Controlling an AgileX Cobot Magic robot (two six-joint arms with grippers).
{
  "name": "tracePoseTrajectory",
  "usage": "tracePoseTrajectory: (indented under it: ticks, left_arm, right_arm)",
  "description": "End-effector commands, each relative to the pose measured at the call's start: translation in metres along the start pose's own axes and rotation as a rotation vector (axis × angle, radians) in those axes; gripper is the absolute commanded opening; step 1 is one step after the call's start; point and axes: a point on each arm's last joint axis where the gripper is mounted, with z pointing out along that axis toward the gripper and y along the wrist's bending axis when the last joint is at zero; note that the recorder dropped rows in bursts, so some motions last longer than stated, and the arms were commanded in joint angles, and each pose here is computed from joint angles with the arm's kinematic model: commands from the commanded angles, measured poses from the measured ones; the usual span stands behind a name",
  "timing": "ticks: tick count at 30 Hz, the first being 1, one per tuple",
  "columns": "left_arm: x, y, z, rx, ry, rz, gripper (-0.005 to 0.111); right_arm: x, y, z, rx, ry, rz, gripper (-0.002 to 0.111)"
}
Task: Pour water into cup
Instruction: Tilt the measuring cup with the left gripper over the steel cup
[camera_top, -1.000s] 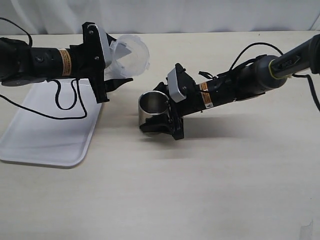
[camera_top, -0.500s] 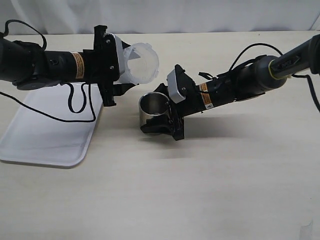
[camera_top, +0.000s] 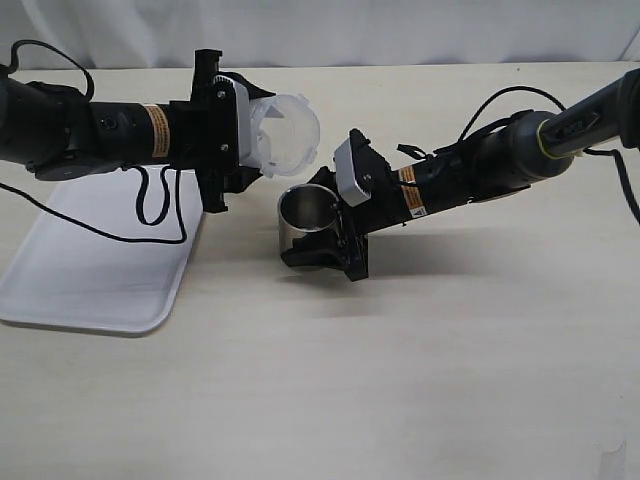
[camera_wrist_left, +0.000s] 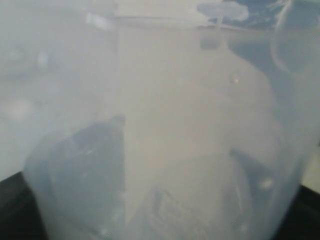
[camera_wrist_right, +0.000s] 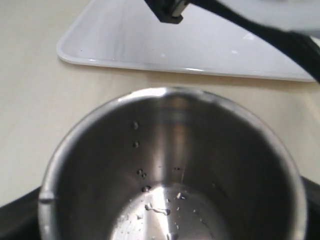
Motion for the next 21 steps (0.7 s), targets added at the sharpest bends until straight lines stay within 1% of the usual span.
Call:
tracePoseTrajectory:
  ticks: [1, 8, 12, 16, 19, 21]
  left_arm:
    - [-0.004, 0.006, 0.000, -0.034, -0.031, 0.000, 0.000]
    - [-0.015, 0.000, 0.006, -0.005, -0.032, 0.011, 0.000]
    - [-0.016, 0.001, 0.007, -0.033, -0.035, -0.010, 0.000]
    - [-0.015, 0.001, 0.008, -0.034, -0.034, 0.021, 0.000]
    - [-0.016, 0.001, 0.008, -0.032, -0.034, 0.069, 0.000]
    - [-0.016, 0.001, 0.008, -0.032, -0.034, 0.073, 0.000]
  right_arm:
    - [-0.003, 0.000, 0.000, -0.002, -0.015, -0.008, 0.004]
    - [-0.004, 0.001, 0.000, -0.009, -0.023, -0.013, 0.004]
    - [-0.005, 0.001, 0.000, -0.018, -0.037, -0.017, 0.004]
    - [-0.005, 0.001, 0.000, -0.018, -0.037, -0.020, 0.004]
    - [-0.006, 0.001, 0.000, -0.009, -0.043, -0.018, 0.004]
    - [-0.006, 0.000, 0.000, 0.000, -0.050, -0.012, 0.004]
